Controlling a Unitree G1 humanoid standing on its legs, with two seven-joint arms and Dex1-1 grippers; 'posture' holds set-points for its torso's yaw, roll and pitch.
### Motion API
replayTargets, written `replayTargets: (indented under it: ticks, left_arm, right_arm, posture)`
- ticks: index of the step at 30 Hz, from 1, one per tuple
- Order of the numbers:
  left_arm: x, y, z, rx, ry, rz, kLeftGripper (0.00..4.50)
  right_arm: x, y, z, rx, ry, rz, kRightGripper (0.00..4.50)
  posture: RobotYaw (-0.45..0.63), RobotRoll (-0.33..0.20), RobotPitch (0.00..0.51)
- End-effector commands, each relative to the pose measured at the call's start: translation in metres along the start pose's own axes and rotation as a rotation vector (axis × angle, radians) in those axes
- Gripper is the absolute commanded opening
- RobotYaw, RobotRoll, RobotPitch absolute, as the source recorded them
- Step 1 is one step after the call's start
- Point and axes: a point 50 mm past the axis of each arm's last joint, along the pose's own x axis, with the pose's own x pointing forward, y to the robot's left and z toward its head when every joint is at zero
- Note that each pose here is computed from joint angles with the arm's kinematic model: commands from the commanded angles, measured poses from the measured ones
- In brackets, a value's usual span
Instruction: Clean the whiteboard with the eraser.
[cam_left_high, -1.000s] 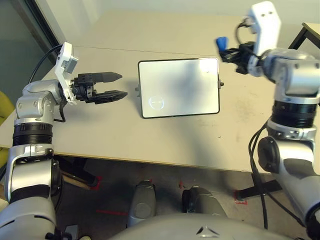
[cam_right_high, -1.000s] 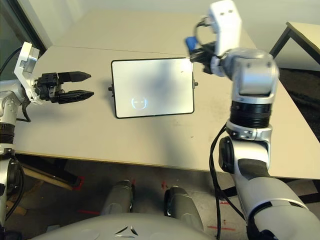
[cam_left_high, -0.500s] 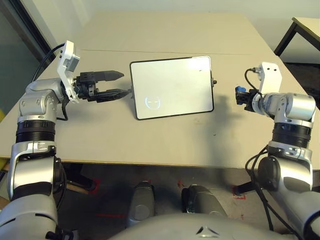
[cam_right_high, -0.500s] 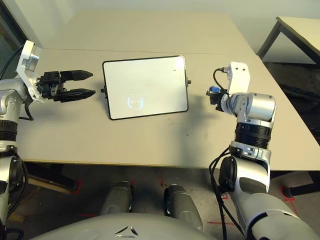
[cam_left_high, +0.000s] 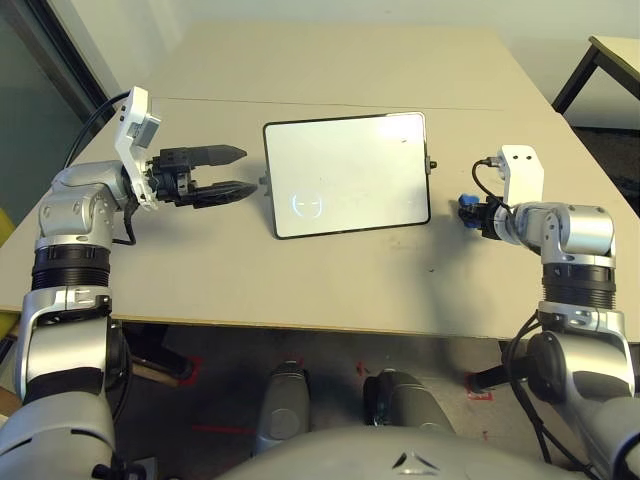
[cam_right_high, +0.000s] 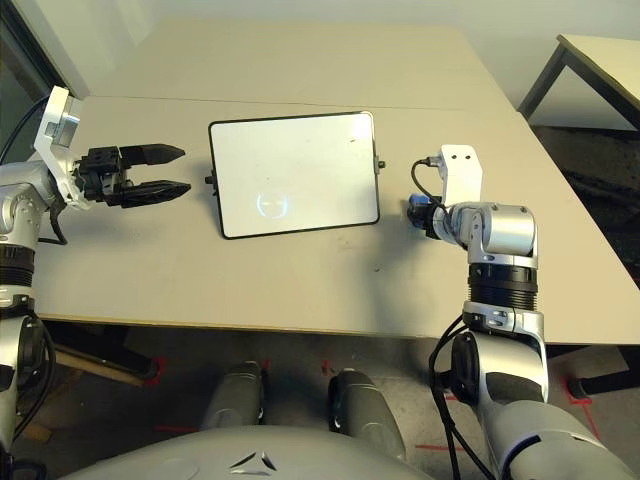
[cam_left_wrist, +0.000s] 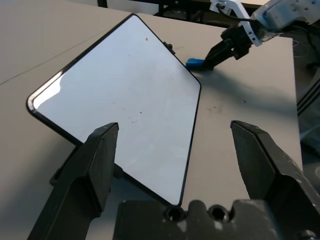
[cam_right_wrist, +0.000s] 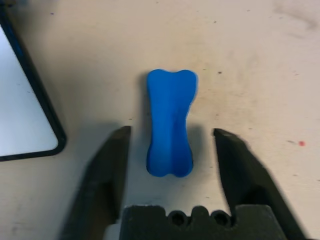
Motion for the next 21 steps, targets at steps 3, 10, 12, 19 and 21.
replayTargets:
  ticks: [3, 10, 12, 19, 21]
  left_arm:
    - [-0.017, 0.007, 0.016, 0.036, -0.093, 0.131, 4.5]
    - [-0.037, 0.038, 0.013, 0.086, -0.202, 0.69, 4.5]
    - [-0.036, 0.042, 0.006, 0.075, -0.224, 0.784, 4.5]
    - [-0.027, 0.047, -0.052, 0.002, -0.199, 1.158, 4.5]
    - [-0.027, 0.047, -0.063, -0.022, -0.195, 1.238, 4.5]
  right_arm:
    - [-0.016, -0.006, 0.015, -0.09, -0.129, -0.014, 4.48]
    - [-0.032, -0.047, 0.047, -0.12, -0.685, -0.066, 4.48]
    - [-0.031, -0.055, 0.046, -0.108, -0.743, -0.104, 4.48]
    - [-0.006, -0.07, 0.013, -0.01, -0.851, -0.26, 4.48]
    - [0.0, -0.071, 0.005, -0.008, -0.86, -0.285, 4.48]
  posture:
    - [0.23, 0.0, 0.037]
    - [0.24, 0.0, 0.041]
    - [0.24, 0.0, 0.041]
    - [0.24, 0.0, 0.041]
    - [0.23, 0.0, 0.041]
